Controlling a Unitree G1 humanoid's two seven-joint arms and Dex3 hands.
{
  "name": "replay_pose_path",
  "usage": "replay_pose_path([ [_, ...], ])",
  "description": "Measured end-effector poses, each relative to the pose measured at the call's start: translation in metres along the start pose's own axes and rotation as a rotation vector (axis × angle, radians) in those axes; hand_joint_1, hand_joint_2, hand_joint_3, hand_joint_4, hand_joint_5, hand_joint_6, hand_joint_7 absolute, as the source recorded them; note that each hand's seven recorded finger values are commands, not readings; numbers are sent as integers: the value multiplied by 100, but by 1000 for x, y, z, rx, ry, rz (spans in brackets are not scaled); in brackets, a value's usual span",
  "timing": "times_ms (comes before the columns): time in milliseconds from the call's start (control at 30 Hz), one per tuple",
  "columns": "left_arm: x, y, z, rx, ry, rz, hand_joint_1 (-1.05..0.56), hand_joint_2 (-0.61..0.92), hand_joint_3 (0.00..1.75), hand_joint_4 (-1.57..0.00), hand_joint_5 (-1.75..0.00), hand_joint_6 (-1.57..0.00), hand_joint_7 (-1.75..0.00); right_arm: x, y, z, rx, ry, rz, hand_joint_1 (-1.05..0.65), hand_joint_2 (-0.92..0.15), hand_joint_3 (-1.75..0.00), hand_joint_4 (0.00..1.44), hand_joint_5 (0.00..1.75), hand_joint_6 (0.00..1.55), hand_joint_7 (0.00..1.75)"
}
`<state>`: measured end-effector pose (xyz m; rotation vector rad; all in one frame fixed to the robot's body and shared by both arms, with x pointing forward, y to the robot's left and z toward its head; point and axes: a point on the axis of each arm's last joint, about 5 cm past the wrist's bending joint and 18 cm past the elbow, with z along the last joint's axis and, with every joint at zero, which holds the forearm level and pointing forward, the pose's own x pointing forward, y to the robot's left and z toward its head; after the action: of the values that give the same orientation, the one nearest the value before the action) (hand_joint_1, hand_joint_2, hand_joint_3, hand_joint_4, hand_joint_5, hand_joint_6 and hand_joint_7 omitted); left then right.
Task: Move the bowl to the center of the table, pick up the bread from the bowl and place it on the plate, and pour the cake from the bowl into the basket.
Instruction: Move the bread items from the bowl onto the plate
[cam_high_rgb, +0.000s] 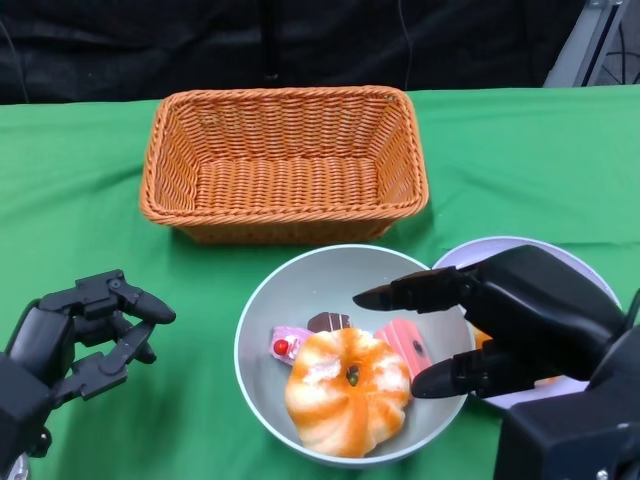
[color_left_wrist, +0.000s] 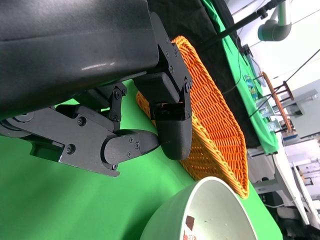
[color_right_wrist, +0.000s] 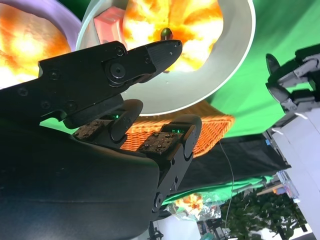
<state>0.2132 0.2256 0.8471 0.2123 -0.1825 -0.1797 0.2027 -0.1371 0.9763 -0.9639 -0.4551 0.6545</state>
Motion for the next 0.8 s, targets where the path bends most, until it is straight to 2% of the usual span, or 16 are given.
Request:
replay_pose_path([
  [467,0,1,0,0,1,2,-15,81,58,-79,-140,-83,-105,11,16,-15,-23,-40,24,-66,-86,0,63,0,64,2],
  [667,0,0,0,0,0,1,-17,80,56,-79,-140,-83,-105,14,23,-24,-28,-113,44,-65,-83,0,60,0,69,3],
  [800,0,0,0,1,0,0,-17,81,56,-79,-140,-83,-105,14,27,-28,-21,-124,66,-64,-83,0,59,0,72,3],
])
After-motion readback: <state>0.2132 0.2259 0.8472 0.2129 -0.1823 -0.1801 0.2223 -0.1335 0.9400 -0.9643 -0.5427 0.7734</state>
